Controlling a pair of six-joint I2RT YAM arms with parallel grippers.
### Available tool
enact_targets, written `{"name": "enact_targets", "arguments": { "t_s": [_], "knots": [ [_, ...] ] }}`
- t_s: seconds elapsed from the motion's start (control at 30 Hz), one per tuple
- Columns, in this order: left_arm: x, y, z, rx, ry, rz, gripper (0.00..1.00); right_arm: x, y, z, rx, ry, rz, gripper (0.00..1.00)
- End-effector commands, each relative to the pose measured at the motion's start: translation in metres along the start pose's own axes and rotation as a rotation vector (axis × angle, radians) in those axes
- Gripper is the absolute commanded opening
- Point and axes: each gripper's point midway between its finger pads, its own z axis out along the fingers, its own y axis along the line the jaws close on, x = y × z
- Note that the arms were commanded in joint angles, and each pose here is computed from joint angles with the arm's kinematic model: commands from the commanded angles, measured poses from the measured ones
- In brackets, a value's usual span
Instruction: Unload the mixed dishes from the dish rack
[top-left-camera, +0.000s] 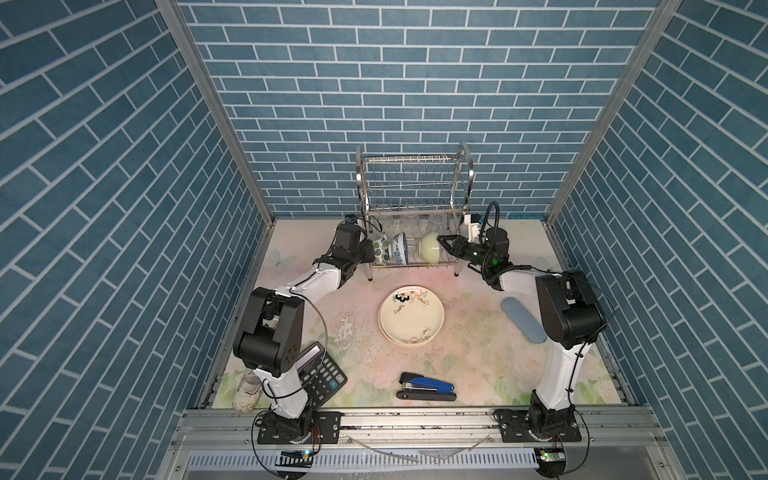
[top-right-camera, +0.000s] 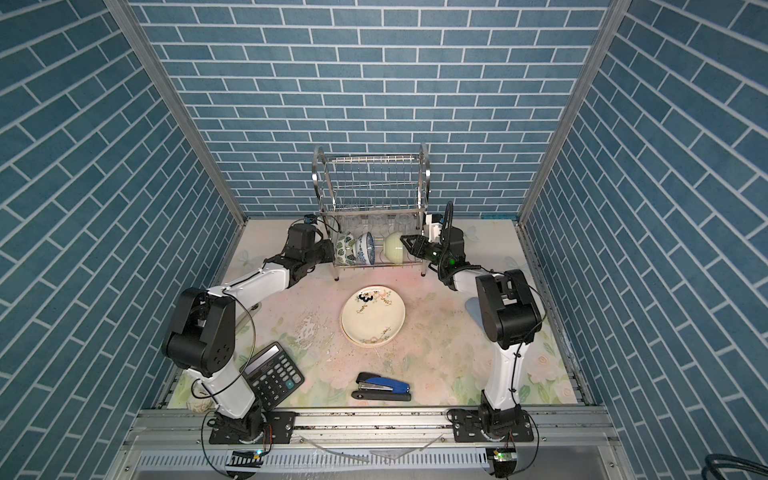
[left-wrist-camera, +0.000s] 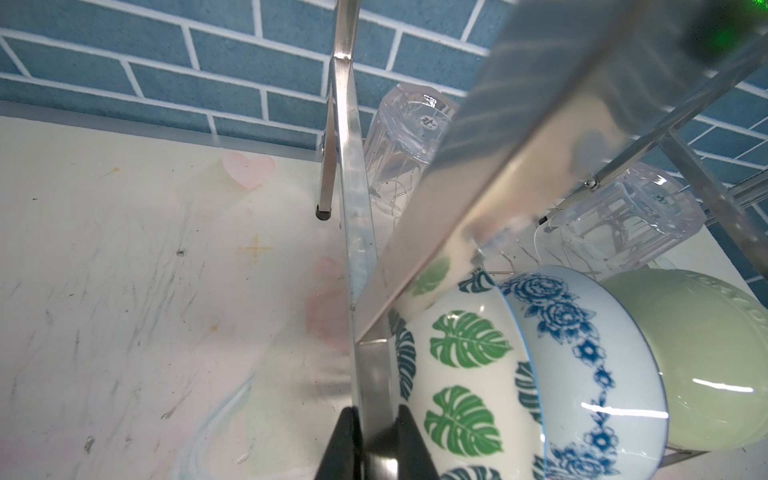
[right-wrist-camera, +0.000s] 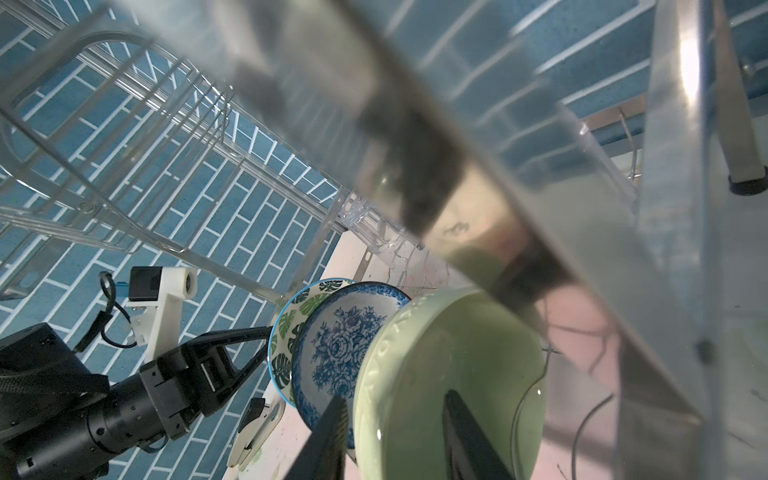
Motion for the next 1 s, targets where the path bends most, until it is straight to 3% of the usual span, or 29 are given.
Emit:
{"name": "enact_targets", "arguments": {
  "t_s": [0.0, 0.43, 0.97],
  "knots": [
    [-0.011, -0.004, 0.003, 0.018, -0.019, 0.026, 0.1, 0.007, 0.006, 0.014, -0.044, 0.028, 0.023, 0.39],
    [-0.009, -0.004, 0.002, 0.021, -0.016, 0.019, 0.06, 0.023, 0.016, 0.01, -0.044, 0.012, 0.016, 0.41],
    [-0.008, -0.007, 0.003, 0.034, -0.011, 0.02, 0.05, 0.029, 0.011, 0.031, -0.066, 0.034, 0.035, 0.4]
  ]
}}
